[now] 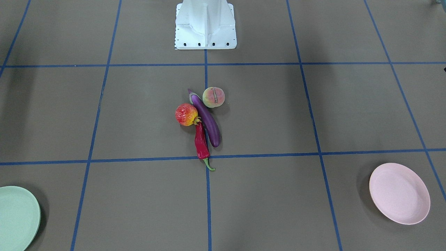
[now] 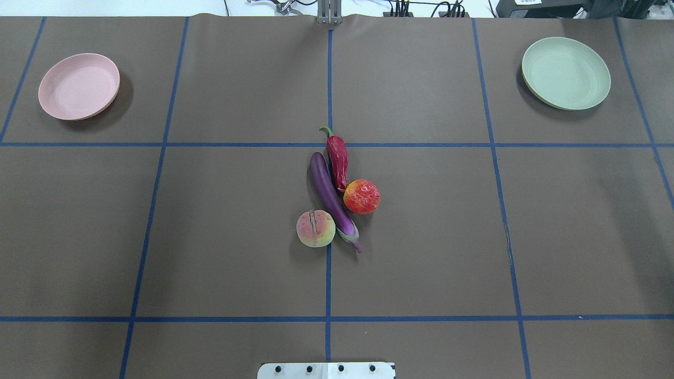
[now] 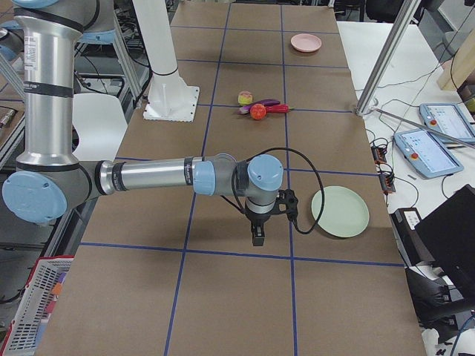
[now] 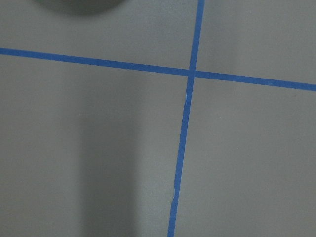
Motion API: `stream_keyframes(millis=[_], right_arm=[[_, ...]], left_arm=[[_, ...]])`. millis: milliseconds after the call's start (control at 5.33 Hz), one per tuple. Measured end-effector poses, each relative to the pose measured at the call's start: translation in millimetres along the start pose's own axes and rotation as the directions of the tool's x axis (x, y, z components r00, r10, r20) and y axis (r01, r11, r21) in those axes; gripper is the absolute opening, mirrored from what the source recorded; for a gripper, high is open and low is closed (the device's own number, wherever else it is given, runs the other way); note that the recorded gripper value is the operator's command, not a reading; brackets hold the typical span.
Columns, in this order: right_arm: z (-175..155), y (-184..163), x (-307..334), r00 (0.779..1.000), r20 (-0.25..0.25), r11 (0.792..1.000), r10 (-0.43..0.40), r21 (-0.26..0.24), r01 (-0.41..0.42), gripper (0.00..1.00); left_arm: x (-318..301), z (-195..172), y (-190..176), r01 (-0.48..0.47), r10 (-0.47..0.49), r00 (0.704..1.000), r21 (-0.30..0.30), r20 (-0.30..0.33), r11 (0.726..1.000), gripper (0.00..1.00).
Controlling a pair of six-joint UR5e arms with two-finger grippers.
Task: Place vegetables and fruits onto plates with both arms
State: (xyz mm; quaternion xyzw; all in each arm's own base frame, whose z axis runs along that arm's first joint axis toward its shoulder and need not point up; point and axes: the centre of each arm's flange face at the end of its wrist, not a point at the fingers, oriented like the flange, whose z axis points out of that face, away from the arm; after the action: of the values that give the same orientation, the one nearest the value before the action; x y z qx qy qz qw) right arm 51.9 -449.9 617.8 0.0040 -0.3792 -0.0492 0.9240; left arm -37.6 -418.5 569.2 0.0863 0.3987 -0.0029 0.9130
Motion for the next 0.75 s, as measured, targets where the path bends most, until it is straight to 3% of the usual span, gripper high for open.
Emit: stream_keyframes(millis=[562,750], right_arm=[[1.5,-1.9,-0.6,1.000,0.005,1.000,0.000,-0.002,0.000,1.00],[1.6,-2.3,-1.7,1.000,0.008,1.000,-0.001,-0.002,0.001,1.00]], left_arm=[[-13.7,19.8,18.6,0.000,-0.002,0.999,-0.034,-0.046,0.999,1.00],[-11.7,21.8,21.1,-0.003,-0.001,0.996,-0.040,-0.087,0.999,1.00]])
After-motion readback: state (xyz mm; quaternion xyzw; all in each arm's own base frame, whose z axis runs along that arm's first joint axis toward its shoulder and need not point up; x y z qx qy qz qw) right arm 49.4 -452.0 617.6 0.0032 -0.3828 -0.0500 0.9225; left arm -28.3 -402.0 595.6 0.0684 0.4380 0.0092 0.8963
